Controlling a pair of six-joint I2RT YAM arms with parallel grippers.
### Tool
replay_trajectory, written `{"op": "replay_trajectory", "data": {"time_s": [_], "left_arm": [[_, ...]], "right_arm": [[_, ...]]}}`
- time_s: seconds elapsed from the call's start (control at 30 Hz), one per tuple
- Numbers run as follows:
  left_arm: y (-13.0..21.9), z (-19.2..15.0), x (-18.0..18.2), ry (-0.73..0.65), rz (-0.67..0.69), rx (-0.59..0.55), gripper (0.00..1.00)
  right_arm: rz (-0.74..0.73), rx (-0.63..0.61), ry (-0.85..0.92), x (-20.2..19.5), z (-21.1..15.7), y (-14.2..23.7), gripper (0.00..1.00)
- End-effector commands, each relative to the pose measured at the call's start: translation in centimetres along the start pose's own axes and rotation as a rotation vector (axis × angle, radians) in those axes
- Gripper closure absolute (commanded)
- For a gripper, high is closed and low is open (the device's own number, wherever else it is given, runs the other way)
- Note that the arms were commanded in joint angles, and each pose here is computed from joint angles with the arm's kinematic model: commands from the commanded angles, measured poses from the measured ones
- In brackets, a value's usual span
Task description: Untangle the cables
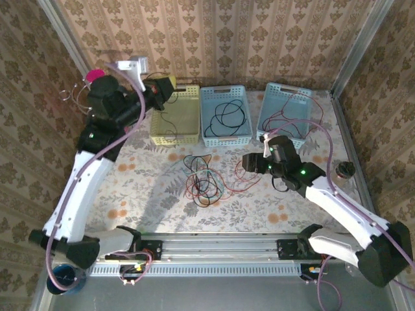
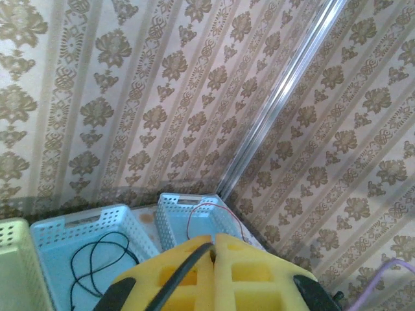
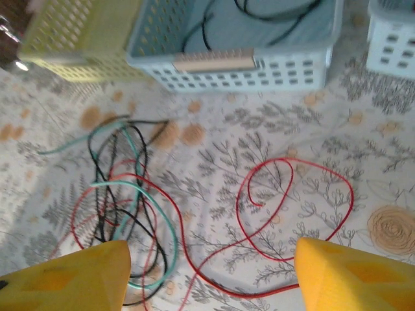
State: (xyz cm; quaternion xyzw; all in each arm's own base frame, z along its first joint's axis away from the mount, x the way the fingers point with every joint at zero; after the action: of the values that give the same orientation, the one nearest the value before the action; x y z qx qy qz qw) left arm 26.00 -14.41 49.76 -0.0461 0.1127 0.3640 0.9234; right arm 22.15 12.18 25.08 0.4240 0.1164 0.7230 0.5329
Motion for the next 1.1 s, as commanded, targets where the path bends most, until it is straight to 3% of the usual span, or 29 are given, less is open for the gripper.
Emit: {"op": "replay_trajectory", "data": {"time_s": [0.0, 0.2, 0.43, 0.53, 0.6, 0.7, 0.77, 0.87, 1.0, 1.07], "left_arm": [[-2.9, 1.2, 0.9, 0.02, -0.065, 0.023, 1.0], [-11.6, 0.8, 3.9, 0.108, -0.175, 0.089, 1.0], [-22.4, -6.5, 7.9, 0.167, -0.173, 0.281, 1.0], [-24.0, -11.0, 8.8, 0.151, -0.026, 0.456, 1.0], [-23.9, -13.6, 9.9, 0.165, 0.072, 0.567, 0.95], [-23.4, -17.1, 10.2, 0.179, 0.092, 0.708, 0.91], [-23.0, -18.8, 9.4, 0.148, 0.075, 0.803, 0.8], [-21.9, -20.7, 8.2, 0.064, 0.066, 0.966, 0.49], [-19.9, -22.0, 7.6, -0.053, 0.079, 1.148, 0.24], [-19.0, -22.3, 7.2, -0.132, 0.093, 1.228, 0.2]], "right_arm": [[-0.03, 0.035, -0.034, -0.4, -0.5, 0.9, 0.31], [0.009, 0.026, -0.075, -0.9, -1.6, 1.6, 0.31], [0.052, 0.032, -0.118, -1.1, -2.3, 2.3, 0.31], [0.026, 0.027, -0.106, -1.4, -2.4, 2.8, 0.31], [0.001, 0.019, -0.1, -1.7, -2.6, 3.2, 0.31], [-0.019, 0.016, -0.094, -2.0, -2.9, 3.3, 0.31], [-0.028, 0.019, -0.09, -2.1, -2.9, 3.3, 0.31], [-0.05, 0.023, -0.079, -2.1, -2.7, 3.2, 0.31], [-0.063, 0.009, -0.06, -1.6, -1.9, 3.5, 0.31], [-0.054, 0.002, -0.059, -1.3, -1.5, 3.4, 0.31]]}}
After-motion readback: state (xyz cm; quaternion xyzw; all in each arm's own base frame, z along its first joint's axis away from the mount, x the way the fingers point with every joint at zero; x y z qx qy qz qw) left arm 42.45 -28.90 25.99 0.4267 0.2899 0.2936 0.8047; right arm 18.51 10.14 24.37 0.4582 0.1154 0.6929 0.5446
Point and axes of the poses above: each hand's point on the last joint's axis, 136 mm out from that joint toward the fingers, its own y axis back along the fingers, its own x axis along the line the jaws close on, z = x × y, the point moved 10 cm from there along y, back along the fingers, and after that the axes turned 11 degrees about -y, right-handed, at the moved point
